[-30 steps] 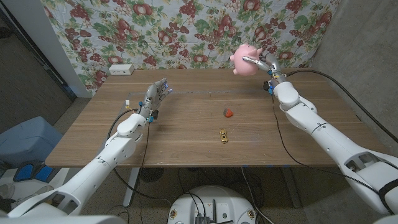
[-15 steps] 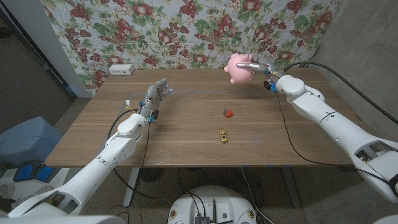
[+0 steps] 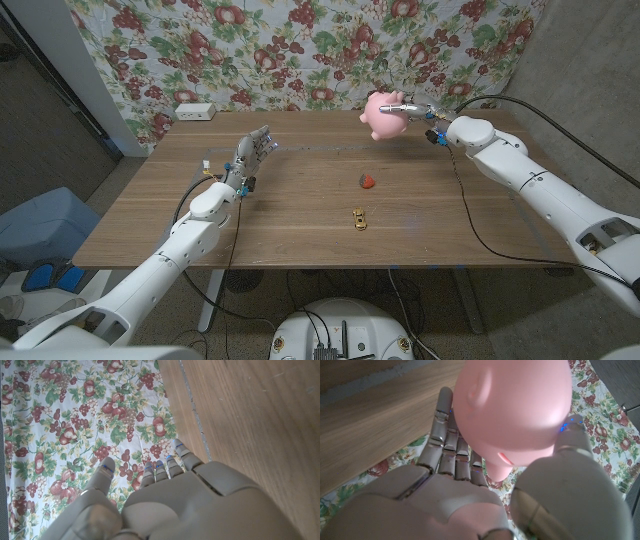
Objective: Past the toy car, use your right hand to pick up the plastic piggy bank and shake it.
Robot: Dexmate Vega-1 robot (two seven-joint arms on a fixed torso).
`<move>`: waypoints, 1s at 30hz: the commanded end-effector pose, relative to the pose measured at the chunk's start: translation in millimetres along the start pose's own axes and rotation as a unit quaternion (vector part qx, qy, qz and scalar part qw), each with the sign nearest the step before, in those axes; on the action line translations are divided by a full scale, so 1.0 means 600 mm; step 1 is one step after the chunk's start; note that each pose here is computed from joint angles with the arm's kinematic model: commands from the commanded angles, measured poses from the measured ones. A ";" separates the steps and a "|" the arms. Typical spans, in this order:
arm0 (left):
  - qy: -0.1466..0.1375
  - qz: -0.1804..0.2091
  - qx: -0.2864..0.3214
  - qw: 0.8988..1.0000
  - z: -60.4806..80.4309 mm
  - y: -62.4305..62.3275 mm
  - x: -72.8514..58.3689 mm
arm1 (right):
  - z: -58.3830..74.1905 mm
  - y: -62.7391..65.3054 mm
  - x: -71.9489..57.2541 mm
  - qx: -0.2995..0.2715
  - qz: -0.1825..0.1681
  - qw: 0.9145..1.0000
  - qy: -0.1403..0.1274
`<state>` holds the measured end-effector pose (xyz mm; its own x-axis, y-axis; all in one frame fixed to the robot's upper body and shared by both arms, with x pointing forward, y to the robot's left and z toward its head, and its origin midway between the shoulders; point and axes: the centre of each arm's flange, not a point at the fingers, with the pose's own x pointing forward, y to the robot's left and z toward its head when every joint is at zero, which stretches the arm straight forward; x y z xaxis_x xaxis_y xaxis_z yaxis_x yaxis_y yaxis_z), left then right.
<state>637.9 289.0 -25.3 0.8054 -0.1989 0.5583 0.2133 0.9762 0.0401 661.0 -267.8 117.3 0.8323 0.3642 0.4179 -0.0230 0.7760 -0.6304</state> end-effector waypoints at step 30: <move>-0.002 0.002 0.000 1.000 0.002 0.001 -0.003 | -0.018 0.026 -0.055 0.073 -0.294 0.948 -0.100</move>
<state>637.1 288.7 -25.8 0.8059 -0.1971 0.5583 0.2119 0.9765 0.0388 646.0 -271.6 100.9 0.6953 0.0906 0.7130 0.2441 0.9033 -0.3528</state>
